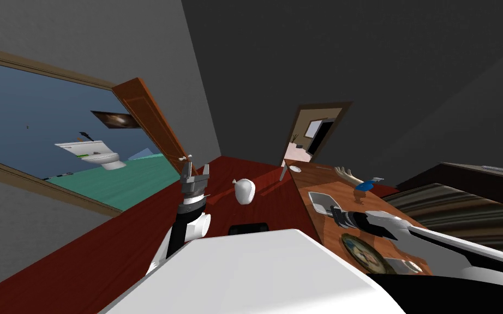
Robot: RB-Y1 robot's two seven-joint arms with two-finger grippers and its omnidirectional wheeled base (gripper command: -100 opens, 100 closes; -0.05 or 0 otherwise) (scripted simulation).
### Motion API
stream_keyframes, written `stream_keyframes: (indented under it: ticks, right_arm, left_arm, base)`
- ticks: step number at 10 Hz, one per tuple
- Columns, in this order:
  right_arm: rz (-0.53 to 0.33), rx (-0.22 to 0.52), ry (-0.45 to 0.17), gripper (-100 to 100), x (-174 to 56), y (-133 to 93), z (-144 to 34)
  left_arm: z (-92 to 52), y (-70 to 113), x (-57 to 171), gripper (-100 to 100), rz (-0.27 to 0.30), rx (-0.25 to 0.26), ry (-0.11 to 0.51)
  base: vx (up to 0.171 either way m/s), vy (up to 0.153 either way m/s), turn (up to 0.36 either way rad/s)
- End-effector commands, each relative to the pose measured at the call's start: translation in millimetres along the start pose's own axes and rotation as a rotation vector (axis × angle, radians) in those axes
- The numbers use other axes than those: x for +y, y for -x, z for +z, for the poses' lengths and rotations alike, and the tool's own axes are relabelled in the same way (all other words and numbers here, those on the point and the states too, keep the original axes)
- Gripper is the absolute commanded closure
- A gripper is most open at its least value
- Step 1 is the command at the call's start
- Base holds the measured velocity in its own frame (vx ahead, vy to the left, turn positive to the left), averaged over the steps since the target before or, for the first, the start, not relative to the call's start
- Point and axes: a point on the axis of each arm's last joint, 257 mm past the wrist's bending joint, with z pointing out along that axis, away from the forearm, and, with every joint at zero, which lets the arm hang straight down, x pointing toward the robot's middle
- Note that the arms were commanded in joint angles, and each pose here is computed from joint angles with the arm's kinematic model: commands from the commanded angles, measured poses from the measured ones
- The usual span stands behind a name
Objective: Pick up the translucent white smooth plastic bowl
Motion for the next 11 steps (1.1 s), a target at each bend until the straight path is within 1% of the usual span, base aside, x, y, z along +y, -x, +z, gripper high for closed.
stream_keyframes:
  ticks: [1, 3, 4, 5, 6, 8, 9, 10, 11]
  right_arm:
    - [0.006, -0.058, 0.008, 100, -2.4, 28.0, 11.9]
    - [-0.038, -0.04, 0.039, 100, 5.9, 23.0, 12.0]
    - [-0.043, -0.037, 0.043, 100, 6.8, 22.5, 12.0]
    - [-0.018, -0.101, 0.034, 100, -1.8, 53.4, 20.9]
    - [-0.034, -0.12, 0.04, 100, -2.3, 64.0, 23.6]
    - [-0.084, -0.097, 0.072, 100, 6.3, 57.5, 23.8]
    - [-0.055, -0.134, 0.054, 100, -4.8, 76.3, 27.4]
    - [-0.062, -0.135, 0.059, 100, -5.6, 79.4, 28.1]
    - [-0.103, -0.161, 0.076, 100, -1.9, 95.0, 32.0]
  left_arm:
    - [0.0, 0.0, 0.0, 0, 0.0, 0.0, 0.0]
    - [0.1, -0.1, 0.0, 0, 0.0, 0.0, 0.0]
    - [0.1, -0.1, 0.0, 0, 0.0, 0.0, 0.0]
    - [0.1, -0.1, 0.0, 0, 0.0, 0.0, 0.0]
    - [0.0, 0.0, 0.0, 0, 0.0, 0.0, 0.0]
    - [0.1, -0.1, 0.0, 0, 0.0, 0.0, 0.0]
    - [0.1, -0.1, 0.0, 0, 0.0, 0.0, 0.0]
    - [0.0, 0.0, 0.0, 0, 0.0, 0.0, 0.0]
    - [0.0, 0.0, 0.0, 0, 0.0, 0.0, 0.0]
  base:
    - [0.091, -0.034, -0.325]
    - [0.019, -0.01, -0.021]
    - [-0.01, 0.003, 0.023]
    - [0.059, -0.016, -0.338]
    - [0.078, -0.014, -0.329]
    - [0.023, -0.007, -0.002]
    - [0.061, -0.035, -0.38]
    - [0.075, -0.015, -0.282]
    - [0.036, 0.001, -0.016]
